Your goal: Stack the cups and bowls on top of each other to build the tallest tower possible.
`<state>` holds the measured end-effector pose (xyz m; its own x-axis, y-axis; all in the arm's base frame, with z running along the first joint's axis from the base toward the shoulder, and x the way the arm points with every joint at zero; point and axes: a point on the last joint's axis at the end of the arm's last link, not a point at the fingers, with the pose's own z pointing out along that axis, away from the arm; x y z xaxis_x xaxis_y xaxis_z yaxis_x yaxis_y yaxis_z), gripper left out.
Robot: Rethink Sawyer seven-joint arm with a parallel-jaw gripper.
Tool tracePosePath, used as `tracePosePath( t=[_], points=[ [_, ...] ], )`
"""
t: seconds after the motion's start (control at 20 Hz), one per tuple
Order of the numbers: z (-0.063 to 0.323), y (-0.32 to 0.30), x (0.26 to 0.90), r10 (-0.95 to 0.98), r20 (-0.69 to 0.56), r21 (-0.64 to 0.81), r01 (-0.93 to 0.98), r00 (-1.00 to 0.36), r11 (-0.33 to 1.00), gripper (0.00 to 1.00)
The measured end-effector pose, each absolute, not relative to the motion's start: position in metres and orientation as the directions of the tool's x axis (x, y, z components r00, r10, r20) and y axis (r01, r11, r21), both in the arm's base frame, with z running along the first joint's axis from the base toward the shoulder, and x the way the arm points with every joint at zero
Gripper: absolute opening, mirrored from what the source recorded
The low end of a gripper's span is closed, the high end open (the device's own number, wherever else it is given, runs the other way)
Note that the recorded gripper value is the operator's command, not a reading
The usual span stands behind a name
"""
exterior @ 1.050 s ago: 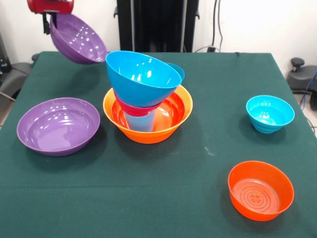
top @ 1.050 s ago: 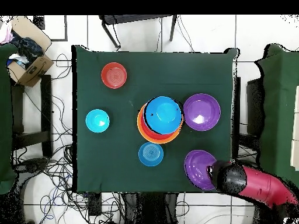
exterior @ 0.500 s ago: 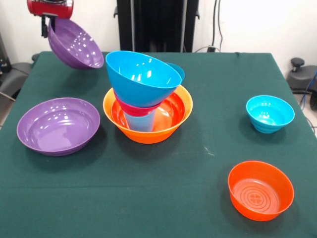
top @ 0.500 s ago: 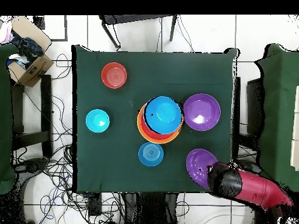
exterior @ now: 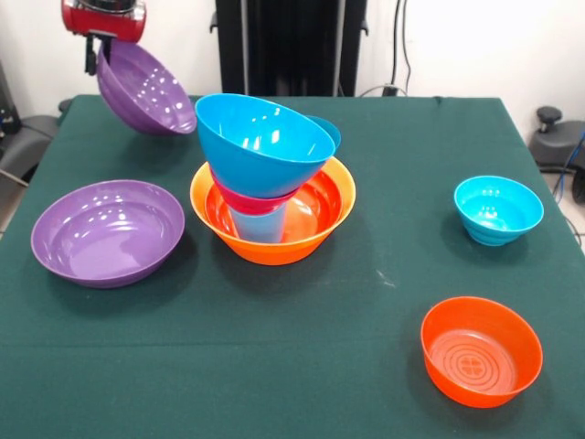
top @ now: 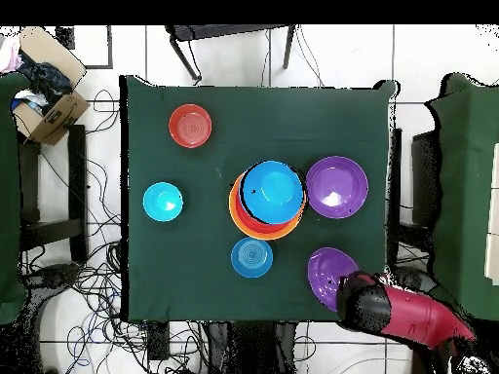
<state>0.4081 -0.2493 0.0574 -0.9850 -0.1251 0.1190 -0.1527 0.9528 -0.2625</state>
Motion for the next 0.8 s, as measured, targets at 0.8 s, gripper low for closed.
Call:
tracePosePath(
  t=[0.8],
  points=[
    [0.063,-0.193,0.401,-0.097,0.136,-0.294,-0.134,-0.986,0.946,0.0]
  ],
)
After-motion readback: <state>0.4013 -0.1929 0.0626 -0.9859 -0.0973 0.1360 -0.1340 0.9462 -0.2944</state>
